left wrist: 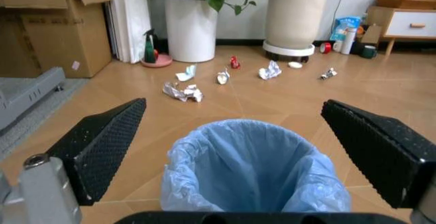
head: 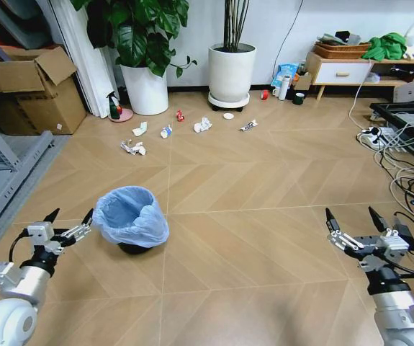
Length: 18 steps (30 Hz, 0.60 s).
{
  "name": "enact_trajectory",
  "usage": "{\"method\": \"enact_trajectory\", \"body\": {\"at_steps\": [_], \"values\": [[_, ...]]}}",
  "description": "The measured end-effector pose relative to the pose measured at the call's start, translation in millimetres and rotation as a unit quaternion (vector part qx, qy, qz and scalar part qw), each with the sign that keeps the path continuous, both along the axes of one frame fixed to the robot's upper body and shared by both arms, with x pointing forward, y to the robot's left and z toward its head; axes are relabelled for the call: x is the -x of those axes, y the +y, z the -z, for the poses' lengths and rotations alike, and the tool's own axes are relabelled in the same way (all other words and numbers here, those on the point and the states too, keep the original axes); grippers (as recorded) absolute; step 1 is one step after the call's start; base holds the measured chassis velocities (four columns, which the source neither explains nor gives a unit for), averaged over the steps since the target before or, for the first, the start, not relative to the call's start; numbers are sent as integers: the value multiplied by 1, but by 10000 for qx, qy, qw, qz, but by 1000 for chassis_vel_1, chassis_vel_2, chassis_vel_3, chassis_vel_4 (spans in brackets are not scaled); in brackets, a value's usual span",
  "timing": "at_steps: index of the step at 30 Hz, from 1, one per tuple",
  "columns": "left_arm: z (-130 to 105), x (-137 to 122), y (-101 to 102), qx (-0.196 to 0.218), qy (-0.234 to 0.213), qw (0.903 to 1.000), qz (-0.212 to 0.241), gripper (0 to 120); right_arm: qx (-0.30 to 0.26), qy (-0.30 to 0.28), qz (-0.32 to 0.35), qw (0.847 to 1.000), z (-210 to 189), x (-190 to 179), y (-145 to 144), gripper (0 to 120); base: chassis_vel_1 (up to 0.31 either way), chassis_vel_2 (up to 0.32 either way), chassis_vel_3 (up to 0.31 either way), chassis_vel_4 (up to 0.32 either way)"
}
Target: Pick up the trash bin and place the garbage on the floor into it.
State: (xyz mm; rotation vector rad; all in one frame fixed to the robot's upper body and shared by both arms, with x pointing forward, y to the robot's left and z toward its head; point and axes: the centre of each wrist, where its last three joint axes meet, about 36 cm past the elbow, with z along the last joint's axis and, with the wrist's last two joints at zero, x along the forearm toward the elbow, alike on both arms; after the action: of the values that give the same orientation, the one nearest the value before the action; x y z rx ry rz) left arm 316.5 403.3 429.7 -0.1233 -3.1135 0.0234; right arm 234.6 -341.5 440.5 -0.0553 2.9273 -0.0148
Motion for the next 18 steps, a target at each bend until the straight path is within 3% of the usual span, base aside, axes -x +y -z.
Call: {"method": "enact_trajectory", "body": {"at_steps": [18], "values": [[-2, 4, 2, -23, 31, 10000, -71, 100, 99, -71, -44, 9999, -8, 1, 0, 100, 0, 0, 0, 0]]}}
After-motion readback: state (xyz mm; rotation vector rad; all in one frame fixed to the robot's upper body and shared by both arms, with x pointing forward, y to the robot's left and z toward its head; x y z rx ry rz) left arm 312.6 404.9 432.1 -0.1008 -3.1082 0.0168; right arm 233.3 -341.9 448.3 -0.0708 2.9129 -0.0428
